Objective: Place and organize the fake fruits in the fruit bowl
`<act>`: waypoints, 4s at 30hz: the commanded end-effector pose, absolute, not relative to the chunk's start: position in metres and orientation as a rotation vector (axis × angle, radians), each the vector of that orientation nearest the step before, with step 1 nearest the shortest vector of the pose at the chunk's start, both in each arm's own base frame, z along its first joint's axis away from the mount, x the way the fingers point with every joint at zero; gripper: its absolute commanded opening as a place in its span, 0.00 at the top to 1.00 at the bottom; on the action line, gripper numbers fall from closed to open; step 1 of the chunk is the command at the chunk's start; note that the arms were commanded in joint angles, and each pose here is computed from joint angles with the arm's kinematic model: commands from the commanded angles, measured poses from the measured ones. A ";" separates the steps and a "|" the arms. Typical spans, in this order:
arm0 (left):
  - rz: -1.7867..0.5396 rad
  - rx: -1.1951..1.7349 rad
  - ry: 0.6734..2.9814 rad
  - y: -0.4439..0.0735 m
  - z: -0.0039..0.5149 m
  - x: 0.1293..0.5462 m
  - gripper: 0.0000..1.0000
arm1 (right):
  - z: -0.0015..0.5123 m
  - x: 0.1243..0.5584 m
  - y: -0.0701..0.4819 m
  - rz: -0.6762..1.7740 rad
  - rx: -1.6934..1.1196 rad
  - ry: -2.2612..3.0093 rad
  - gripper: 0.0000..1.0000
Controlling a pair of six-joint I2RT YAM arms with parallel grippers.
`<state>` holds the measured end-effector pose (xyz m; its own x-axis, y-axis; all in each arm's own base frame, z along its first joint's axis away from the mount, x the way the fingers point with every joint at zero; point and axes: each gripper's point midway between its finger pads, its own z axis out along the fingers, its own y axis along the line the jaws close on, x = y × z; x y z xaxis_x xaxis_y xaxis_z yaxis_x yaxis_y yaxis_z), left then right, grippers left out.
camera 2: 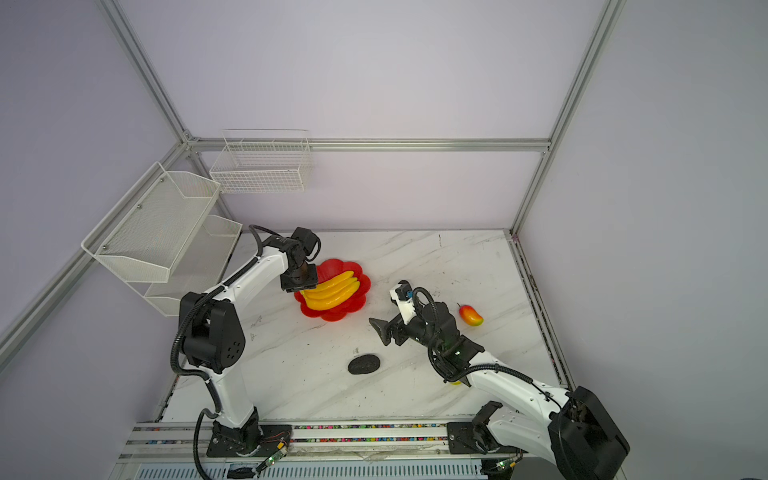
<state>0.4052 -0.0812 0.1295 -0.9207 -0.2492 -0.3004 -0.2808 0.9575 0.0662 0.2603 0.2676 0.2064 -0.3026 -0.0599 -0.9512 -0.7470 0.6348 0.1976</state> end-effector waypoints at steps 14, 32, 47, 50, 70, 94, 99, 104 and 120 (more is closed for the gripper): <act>-0.006 -0.066 2.408 -0.094 0.254 0.383 0.12 | 0.226 0.262 0.256 0.821 -0.569 1.732 0.03; -0.461 0.851 2.270 -0.258 0.142 0.209 0.03 | 0.177 0.178 0.246 1.248 -0.545 1.895 0.03; -0.406 1.091 2.336 -0.284 0.083 0.199 0.06 | 0.181 0.163 0.243 1.314 -0.562 1.829 0.03; -0.397 1.112 2.347 -0.285 0.075 0.199 0.06 | 0.186 0.161 0.240 1.313 -0.557 1.801 0.03; -0.336 1.094 2.392 -0.285 0.050 0.207 0.48 | 0.190 0.161 0.237 1.305 -0.545 1.785 0.03; -0.065 0.548 2.264 -0.204 0.200 0.338 0.67 | 0.168 0.234 0.281 1.053 -0.679 1.945 0.03; -0.048 0.634 2.312 -0.208 0.182 0.363 0.66 | 0.163 0.237 0.283 1.040 -0.705 1.852 0.03; -0.048 0.672 2.341 -0.207 0.168 0.372 0.66 | 0.178 0.235 0.275 1.012 -0.686 1.800 0.03; 0.020 0.649 2.378 -0.201 0.139 0.390 0.61 | 0.173 0.237 0.272 0.997 -0.661 1.824 0.03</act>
